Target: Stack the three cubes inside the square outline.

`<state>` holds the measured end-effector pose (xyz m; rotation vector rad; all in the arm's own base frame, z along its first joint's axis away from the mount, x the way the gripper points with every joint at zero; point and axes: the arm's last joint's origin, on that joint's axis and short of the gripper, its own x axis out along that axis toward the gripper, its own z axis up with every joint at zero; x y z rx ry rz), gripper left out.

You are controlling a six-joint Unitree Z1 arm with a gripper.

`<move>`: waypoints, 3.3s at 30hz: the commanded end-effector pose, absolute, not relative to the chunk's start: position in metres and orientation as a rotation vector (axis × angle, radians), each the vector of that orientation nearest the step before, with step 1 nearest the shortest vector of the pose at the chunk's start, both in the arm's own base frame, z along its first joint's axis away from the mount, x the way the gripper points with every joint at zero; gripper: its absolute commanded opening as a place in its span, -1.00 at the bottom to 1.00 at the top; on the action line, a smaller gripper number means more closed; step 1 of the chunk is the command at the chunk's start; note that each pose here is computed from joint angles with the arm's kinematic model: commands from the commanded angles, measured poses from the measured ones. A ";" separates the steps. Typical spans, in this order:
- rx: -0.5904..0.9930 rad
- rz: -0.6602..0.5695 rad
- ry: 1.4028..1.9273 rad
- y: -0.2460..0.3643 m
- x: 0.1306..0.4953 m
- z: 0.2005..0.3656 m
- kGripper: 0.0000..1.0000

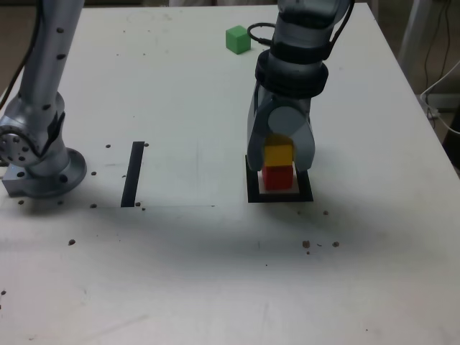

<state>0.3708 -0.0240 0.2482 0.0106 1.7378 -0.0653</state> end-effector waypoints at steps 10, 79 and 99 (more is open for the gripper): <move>0.017 -0.083 1.755 -0.026 0.368 0.242 0.67; -0.257 0.330 1.728 0.324 0.305 0.257 0.99; -0.332 0.329 1.707 0.378 0.314 0.223 0.92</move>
